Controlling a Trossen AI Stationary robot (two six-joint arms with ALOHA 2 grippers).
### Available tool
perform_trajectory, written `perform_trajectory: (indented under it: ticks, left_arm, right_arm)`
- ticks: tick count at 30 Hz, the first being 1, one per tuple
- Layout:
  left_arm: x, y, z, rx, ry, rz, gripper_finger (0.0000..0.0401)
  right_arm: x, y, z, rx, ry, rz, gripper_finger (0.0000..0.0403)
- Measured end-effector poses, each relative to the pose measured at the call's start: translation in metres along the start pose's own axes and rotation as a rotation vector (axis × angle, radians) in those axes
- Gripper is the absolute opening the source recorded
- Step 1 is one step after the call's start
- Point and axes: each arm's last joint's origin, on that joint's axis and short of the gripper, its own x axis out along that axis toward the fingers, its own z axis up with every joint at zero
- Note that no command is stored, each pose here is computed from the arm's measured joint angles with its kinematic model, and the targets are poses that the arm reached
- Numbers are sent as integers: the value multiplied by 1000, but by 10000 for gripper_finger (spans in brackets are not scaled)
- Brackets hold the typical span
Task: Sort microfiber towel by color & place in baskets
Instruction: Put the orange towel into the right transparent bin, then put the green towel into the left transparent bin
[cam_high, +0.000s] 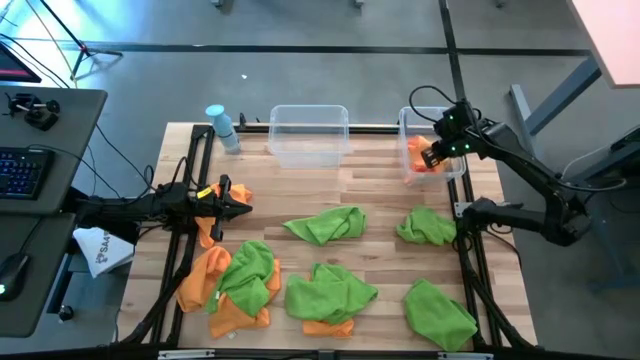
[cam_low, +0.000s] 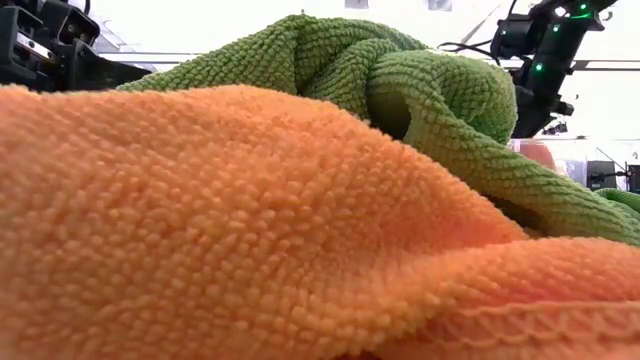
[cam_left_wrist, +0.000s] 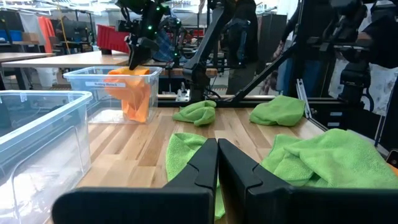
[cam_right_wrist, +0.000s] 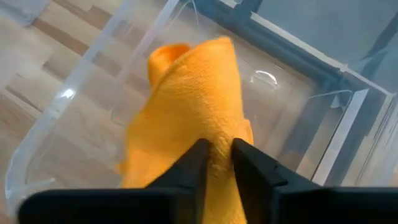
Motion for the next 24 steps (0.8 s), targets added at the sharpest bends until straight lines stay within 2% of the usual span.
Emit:
perform_trajectory:
  ticks: [6,10,17,21,24]
  left_arm:
    - [0,0,0,0,0,0,0]
    - [0,0,0,0,0,0,0]
    - [0,0,0,0,0,0,0]
    - [0,0,0,0,0,0,0]
    - [0,0,0,0,0,0,0]
  right_arm:
    - [-5,0,2,43,-1,-2,156]
    - [-28,-1,11,121,-21,-4,172]
    - [-90,3,26,263,-174,41,146]
    - [-116,14,23,302,-258,121,123]
    - [-124,26,16,322,-273,209,106]
